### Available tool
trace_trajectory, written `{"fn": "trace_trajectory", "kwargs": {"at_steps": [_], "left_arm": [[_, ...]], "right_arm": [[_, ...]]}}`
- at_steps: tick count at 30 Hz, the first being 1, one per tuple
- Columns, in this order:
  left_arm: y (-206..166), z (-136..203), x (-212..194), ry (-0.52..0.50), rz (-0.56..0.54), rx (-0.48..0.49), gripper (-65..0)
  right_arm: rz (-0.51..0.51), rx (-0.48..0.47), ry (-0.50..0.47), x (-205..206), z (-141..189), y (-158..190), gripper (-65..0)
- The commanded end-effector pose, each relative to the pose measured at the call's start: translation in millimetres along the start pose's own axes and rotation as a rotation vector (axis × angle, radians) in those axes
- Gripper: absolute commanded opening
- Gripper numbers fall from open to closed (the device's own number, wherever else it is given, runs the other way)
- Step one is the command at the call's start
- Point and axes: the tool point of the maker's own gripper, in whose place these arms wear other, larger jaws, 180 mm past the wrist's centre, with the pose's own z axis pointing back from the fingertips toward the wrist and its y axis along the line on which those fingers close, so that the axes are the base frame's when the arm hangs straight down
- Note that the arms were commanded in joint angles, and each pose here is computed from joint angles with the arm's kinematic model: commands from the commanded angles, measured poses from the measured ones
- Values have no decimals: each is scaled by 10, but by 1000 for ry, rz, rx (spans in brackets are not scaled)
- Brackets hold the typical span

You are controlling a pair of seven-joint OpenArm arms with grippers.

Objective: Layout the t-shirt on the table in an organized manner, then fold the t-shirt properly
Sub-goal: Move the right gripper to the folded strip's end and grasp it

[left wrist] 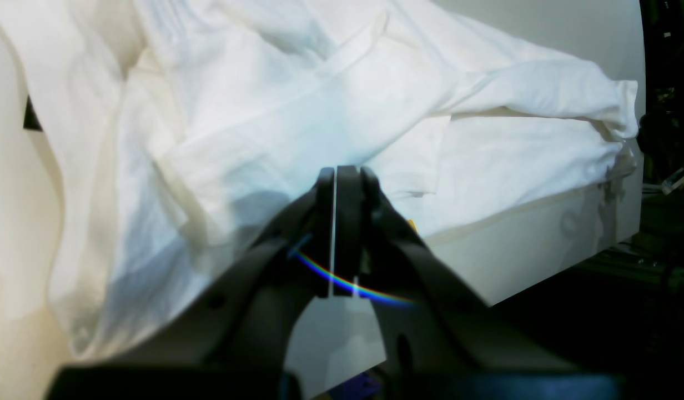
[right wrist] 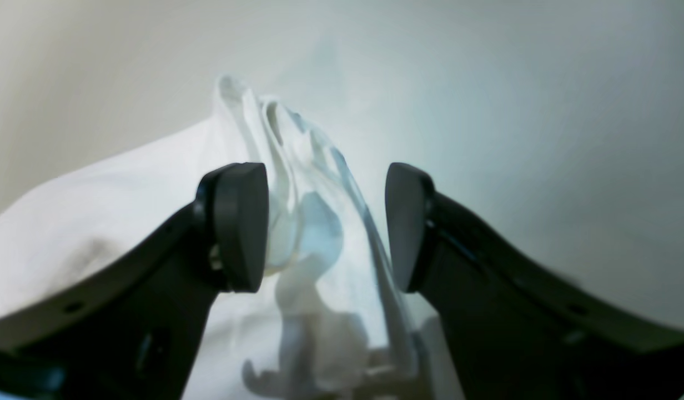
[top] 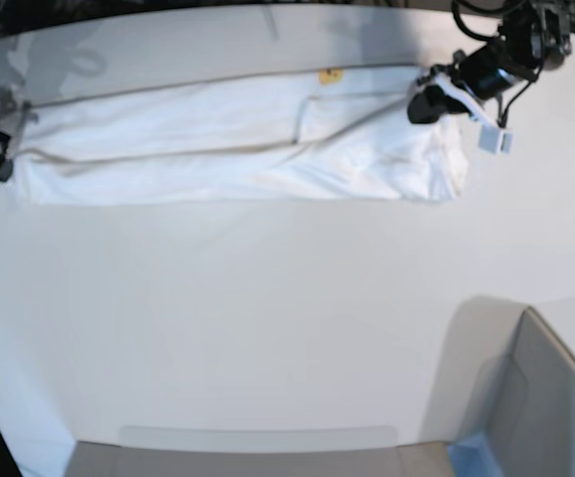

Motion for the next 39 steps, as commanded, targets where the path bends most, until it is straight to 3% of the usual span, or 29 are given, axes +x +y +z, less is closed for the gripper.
{"fn": "trace_trajectory", "kwargs": {"at_steps": [1,8,18,21,27,33,39], "left_arm": [[-55,19,101,-29,-19,-18,-650],[-70,10,145,-37,-26,-23,-650],[-70,10,145,-37,-26,-23,-650],[-70,10,145,-37,-26,-23,-650],[-67,12,148,-39,-26,-22,-650],[-68,12,154,-40,-27,-22,-650],[-57,20,172,-46,-27,-18,-650]], "right_arm": [[45,11,-37,200,-6,47,-315],[106,51,20,70,-179,280,-315],[82,55,103,-208,-323,264,-319],[91,65,123,-280,-345,309,-385],[51,82,130,-404,-387,397,-645],[3,122,95,-338,-502,615,-650],[-15,1,-22,278,-635,588,-650]]}}
